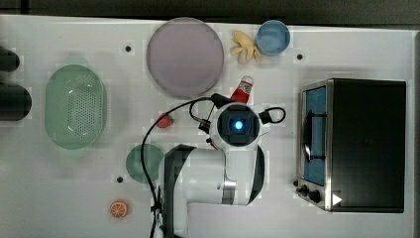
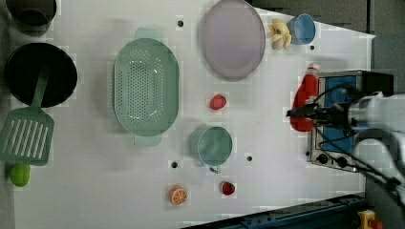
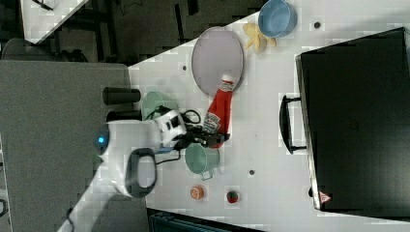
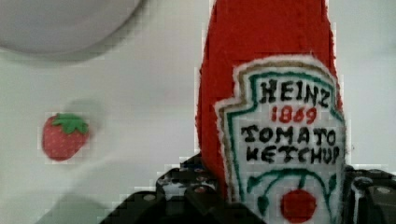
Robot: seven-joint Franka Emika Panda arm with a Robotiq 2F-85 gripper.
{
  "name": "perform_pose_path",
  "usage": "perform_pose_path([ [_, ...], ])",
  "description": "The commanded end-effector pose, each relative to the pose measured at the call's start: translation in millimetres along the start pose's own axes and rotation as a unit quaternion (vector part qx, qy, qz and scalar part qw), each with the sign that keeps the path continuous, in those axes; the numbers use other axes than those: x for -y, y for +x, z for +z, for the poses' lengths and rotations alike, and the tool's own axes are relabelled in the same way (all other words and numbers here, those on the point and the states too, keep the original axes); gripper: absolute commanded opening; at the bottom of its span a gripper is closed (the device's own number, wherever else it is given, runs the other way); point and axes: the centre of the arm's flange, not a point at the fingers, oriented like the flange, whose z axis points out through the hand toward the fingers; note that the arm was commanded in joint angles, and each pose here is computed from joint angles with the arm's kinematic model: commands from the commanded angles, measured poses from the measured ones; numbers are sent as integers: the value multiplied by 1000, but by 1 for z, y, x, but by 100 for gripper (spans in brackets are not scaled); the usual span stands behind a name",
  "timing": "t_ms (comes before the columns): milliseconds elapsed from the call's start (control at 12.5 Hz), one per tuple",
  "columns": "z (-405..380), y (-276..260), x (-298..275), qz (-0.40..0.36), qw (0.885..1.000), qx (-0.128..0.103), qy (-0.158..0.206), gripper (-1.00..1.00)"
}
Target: Pick ketchup from plate and place it on table.
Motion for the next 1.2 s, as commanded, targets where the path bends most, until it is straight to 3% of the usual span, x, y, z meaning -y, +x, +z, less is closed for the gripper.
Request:
perform_pose_path([
  [80, 29, 2, -1, 22, 999, -23, 10, 32],
  [160, 41, 4, 3, 19, 999, -28, 13, 51],
  [320, 59, 4, 1, 20, 1000, -18, 10, 96],
  [720, -13, 17, 10, 54, 995, -74, 31, 100],
  [1200, -148, 22, 15, 140, 988, -64, 30, 100],
])
